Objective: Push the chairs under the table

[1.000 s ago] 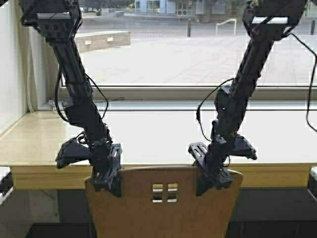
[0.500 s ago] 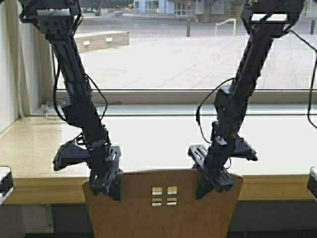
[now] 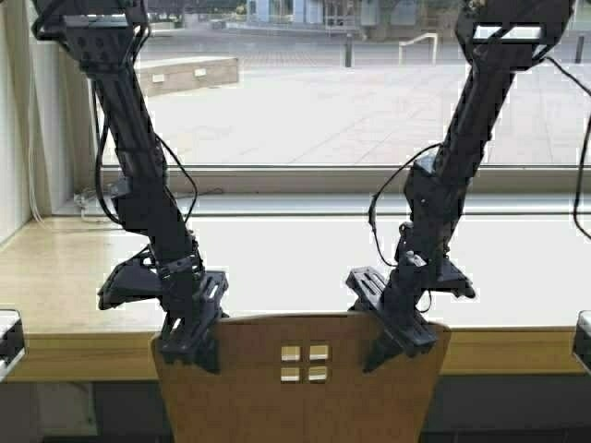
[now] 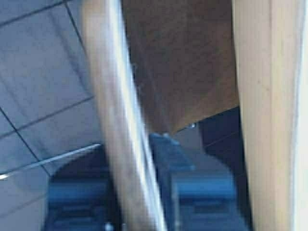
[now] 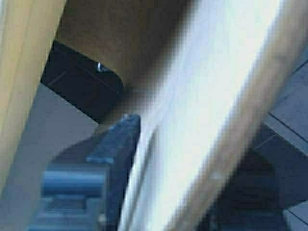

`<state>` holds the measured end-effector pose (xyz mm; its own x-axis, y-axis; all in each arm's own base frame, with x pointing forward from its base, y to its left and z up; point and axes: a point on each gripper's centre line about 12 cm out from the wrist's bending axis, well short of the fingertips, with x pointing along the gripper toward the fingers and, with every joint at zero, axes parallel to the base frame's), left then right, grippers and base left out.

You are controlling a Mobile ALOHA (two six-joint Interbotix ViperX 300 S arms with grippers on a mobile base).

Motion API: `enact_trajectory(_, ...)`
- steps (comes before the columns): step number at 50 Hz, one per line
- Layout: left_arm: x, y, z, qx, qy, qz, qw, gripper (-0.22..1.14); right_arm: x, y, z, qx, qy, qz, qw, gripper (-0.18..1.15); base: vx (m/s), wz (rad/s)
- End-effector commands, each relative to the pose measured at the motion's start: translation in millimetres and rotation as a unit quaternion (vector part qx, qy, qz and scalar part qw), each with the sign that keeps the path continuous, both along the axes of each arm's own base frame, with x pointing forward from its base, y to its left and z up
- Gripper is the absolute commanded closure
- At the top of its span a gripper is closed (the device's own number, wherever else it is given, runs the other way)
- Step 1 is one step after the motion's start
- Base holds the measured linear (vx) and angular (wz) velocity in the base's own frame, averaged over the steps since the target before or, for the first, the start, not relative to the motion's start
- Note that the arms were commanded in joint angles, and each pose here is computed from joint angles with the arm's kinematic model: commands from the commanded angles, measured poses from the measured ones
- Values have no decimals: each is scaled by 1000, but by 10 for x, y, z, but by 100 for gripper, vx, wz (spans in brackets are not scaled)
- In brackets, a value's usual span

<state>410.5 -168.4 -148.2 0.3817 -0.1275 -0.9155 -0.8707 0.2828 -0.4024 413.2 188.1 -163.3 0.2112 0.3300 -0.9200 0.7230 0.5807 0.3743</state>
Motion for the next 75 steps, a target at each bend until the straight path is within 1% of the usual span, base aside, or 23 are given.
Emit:
enact_trajectory(1, 148, -61, 261, -6, -27, -16, 999, -11, 67, 40, 139, 6, -14, -8, 1000, -7, -1, -1)
enact_trajectory(3, 142, -75, 286, -10, -22, -18, 1000, -14, 100, 55, 204, 5, -23, -12, 1000, -7, -2, -2)
enact_trajectory(7, 140, -90, 345, -15, -18, -19, 1000, -11, 164, 65, 337, 2, -42, -17, 999, -6, -1, -3)
enact_trajectory(11, 150, -101, 431, -21, -20, -17, 999, -10, 183, 48, 464, -3, -54, -21, 998, -6, -1, -1)
enact_trajectory(17, 138, -117, 684, -31, -25, -21, 999, -10, 139, -11, 667, -14, -68, -27, 997, -6, 0, 0)
enact_trajectory(23, 23, -91, 956, -34, -29, -26, 999, -10, 10, -133, 891, -51, -94, -35, 994, -6, 0, 0)
enact_trajectory(27, -55, -14, 1122, -32, -33, -26, 999, -10, -54, -168, 1088, -56, -107, -40, 992, -6, 0, 0)
enact_trajectory(32, -214, 75, 1323, -26, -34, -40, 998, -10, -102, -186, 1430, -52, -131, -44, 989, -6, 0, 0)
enact_trajectory(41, -655, 190, 1733, -25, -33, -69, 997, -10, -279, -277, 1994, -44, -171, -48, 983, -6, -1, 1)
enact_trajectory(44, -766, 243, 1885, -23, -44, -78, 996, -10, -361, -317, 2177, -42, -185, -46, 981, -6, 0, 1)
enact_trajectory(48, -883, 316, 2104, -7, -73, -114, 991, -10, -456, -360, 2468, -45, -219, -21, 974, -6, -2, 4)
enact_trajectory(52, -968, 370, 2344, 18, -114, -169, 979, -10, -534, -409, 2783, -57, -267, 12, 962, -6, -2, 8)
enact_trajectory(57, -1030, 388, 2607, 42, -158, -223, 961, -10, -626, -491, 3180, -78, -336, 46, 937, -6, -1, 15)
enact_trajectory(62, -1085, 384, 2800, 55, -183, -268, 944, -10, -725, -559, 3369, -98, -372, 83, 919, -6, -2, 23)
enact_trajectory(69, -1110, 364, 3029, 80, -217, -328, 916, -10, -832, -715, 3466, -140, -401, 131, 896, -6, -2, 26)
enact_trajectory(70, -1110, 362, 3075, 87, -225, -340, 909, -10, -848, -747, 3484, -148, -406, 139, 891, -6, -2, 30)
enact_trajectory(73, -1131, 344, 3241, 131, -259, -400, 870, -10, -888, -831, 3546, -175, -422, 169, 874, -6, -2, 32)
enact_trajectory(75, -1180, 304, 3363, 169, -285, -452, 828, -10, -923, -881, 3589, -195, -433, 193, 859, -6, -1, 35)
